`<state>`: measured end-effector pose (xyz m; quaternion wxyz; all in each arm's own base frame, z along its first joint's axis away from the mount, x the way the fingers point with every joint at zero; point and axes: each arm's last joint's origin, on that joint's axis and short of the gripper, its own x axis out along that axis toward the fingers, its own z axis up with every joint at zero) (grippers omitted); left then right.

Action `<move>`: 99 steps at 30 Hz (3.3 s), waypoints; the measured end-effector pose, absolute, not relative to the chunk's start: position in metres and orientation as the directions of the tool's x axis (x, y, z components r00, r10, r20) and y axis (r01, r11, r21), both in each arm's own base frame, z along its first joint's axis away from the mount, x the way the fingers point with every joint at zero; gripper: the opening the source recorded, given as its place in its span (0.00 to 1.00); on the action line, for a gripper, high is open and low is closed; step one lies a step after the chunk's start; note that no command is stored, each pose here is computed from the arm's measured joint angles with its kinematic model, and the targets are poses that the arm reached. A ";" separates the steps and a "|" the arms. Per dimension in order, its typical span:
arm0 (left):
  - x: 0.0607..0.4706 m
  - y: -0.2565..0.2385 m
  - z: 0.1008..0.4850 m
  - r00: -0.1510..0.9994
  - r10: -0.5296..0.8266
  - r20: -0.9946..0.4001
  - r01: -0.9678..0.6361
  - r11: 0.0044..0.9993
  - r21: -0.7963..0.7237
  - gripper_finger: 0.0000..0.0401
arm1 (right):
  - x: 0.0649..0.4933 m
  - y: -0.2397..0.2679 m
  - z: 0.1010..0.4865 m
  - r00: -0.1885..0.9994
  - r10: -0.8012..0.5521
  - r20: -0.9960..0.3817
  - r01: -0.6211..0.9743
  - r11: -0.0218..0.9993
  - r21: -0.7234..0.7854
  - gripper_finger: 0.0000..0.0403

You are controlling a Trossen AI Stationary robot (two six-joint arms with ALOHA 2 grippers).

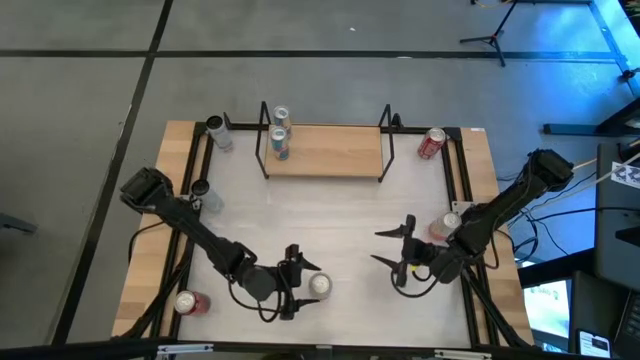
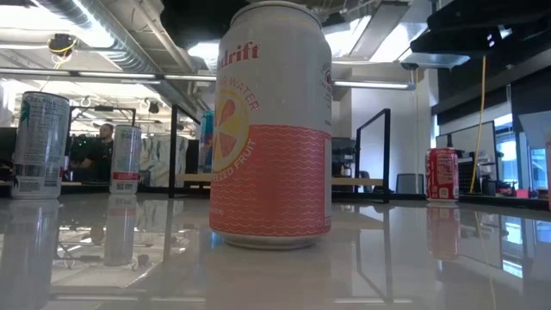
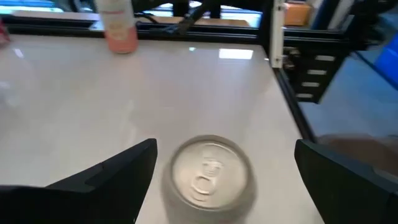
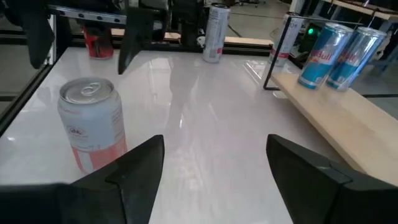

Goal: Place canned beverage on shelf
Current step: Put the bottom pink and white soda can on the shelf

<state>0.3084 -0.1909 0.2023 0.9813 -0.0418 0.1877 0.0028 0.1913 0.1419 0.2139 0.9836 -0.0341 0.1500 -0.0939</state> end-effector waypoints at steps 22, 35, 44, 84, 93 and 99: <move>0.316 -0.186 0.184 0.906 -0.003 -0.422 -0.029 0.997 -0.069 0.92 | 0.191 0.141 0.214 0.936 -0.210 -0.283 0.175 0.974 -0.144 0.70; 0.325 -0.187 0.163 0.899 -0.015 -0.438 -0.031 0.995 -0.097 0.92 | 0.191 0.141 0.214 0.936 -0.211 -0.281 0.176 0.974 -0.142 0.70; 0.326 -0.186 0.163 0.899 -0.014 -0.438 -0.032 0.995 -0.097 0.80 | 0.191 0.141 0.214 0.936 -0.211 -0.281 0.176 0.974 -0.143 0.70; 0.383 0.042 0.247 0.549 0.744 -0.381 -0.779 0.620 0.088 0.70 | 0.191 0.141 0.214 0.934 -0.220 -0.281 0.183 0.971 -0.152 0.70; 0.375 0.094 0.244 0.476 0.778 -0.411 -0.838 0.542 0.056 0.70 | 0.191 0.141 0.214 0.934 -0.220 -0.280 0.177 0.969 -0.171 0.70; 0.371 0.115 0.235 0.444 0.787 -0.428 -0.858 0.511 0.050 0.70 | 0.191 0.141 0.214 0.932 -0.235 -0.274 0.191 0.965 -0.177 0.70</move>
